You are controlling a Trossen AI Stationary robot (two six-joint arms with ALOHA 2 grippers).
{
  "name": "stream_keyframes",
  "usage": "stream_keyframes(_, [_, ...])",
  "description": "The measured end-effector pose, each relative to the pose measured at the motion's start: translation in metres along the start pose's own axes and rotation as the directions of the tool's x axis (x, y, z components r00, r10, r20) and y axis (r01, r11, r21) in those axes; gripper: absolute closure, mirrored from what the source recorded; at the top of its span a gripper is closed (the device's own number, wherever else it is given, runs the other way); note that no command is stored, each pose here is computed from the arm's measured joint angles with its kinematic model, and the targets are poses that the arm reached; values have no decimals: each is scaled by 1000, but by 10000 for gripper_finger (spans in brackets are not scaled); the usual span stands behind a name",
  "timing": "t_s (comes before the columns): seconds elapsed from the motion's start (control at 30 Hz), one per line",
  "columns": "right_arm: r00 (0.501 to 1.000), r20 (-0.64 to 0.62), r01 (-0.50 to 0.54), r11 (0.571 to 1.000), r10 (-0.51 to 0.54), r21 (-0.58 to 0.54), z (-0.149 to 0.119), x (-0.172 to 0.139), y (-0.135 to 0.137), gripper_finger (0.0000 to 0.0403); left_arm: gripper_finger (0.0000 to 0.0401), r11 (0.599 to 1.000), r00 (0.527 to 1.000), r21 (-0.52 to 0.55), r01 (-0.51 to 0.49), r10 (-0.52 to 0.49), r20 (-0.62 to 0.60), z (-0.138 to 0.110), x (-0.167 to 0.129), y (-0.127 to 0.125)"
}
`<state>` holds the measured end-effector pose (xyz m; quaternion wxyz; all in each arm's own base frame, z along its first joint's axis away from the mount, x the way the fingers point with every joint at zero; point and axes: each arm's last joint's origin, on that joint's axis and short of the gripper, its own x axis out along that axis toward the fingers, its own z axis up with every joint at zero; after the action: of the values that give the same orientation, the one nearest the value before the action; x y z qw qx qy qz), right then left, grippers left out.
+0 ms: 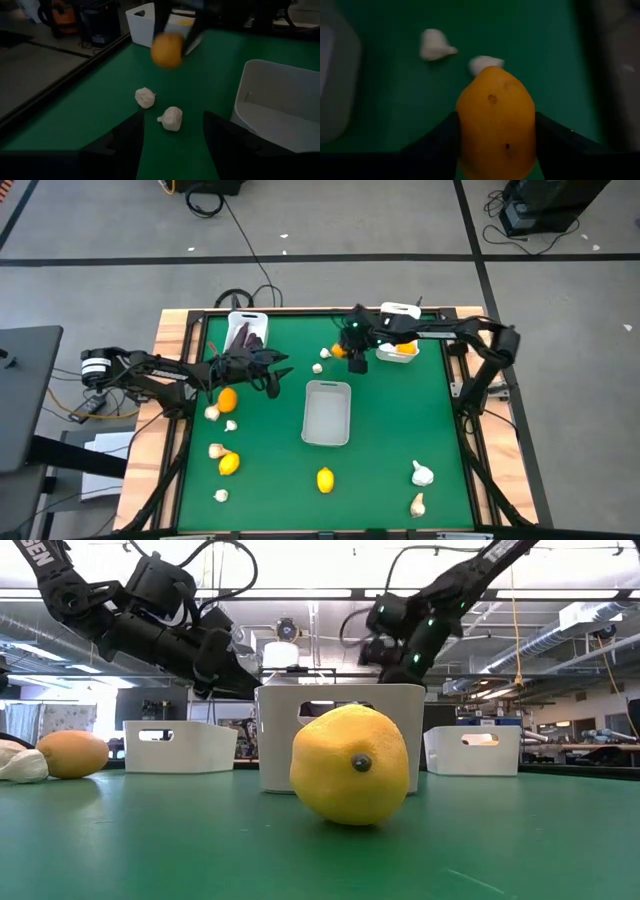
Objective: Sort produce into baskets
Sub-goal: Put the lemon into the right white bin
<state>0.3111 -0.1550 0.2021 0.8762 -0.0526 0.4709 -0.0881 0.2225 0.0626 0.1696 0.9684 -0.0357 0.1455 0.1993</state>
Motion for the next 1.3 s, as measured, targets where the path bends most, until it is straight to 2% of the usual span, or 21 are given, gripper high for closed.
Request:
stream_keyframes(0.1, [985, -20, 174, 983, -173, 66, 1, -24, -11, 183, 194, 1000, 1000, -1, 0, 0, -2, 0, 0, 0])
stream_keyframes(0.2, [934, -88, 356, 922, -346, 154, -5, -46, -23, 172, 194, 1000, 1000, -1, -1, 1, -2, 0, 0, 0])
stream_keyframes(0.3, [890, -181, 452, 861, -418, 234, -16, -62, -31, 171, 194, 1000, 1000, 5, 0, 0, -2, 0, 0, 0])
stream_keyframes(0.5, [856, -342, 500, 790, -388, 355, -47, -67, -45, 155, 192, 1000, 1000, 26, 1, -1, -16, -2, 0, -1])
stream_keyframes(0.67, [858, -377, 482, 799, -348, 360, -67, -57, -45, 110, 181, 999, 1000, 30, -13, 14, -27, -3, 0, 0])
stream_keyframes(0.8, [855, -377, 492, 787, -356, 373, -69, -59, -47, 74, 176, 998, 998, 33, -58, 59, -26, -3, 0, 1])
stream_keyframes(0.9, [849, -356, 517, 757, -391, 401, -66, -66, -48, 58, 176, 989, 989, 38, -145, 146, -31, -3, -1, 4])
stream_keyframes(1.03, [853, -301, 521, 728, -426, 445, -59, -82, -42, 54, 176, 990, 990, 36, -134, 136, -47, -3, -4, 3])
stream_keyframes(1.17, [894, -199, 444, 740, -401, 506, -47, -94, -26, 55, 176, 997, 995, -8, -80, 80, -54, 2, -14, -3])
stream_keyframes(1.3, [912, -103, 389, 762, -396, 518, -33, -94, -8, 55, 176, 998, 994, -49, -47, 42, -99, 4, -30, -9])
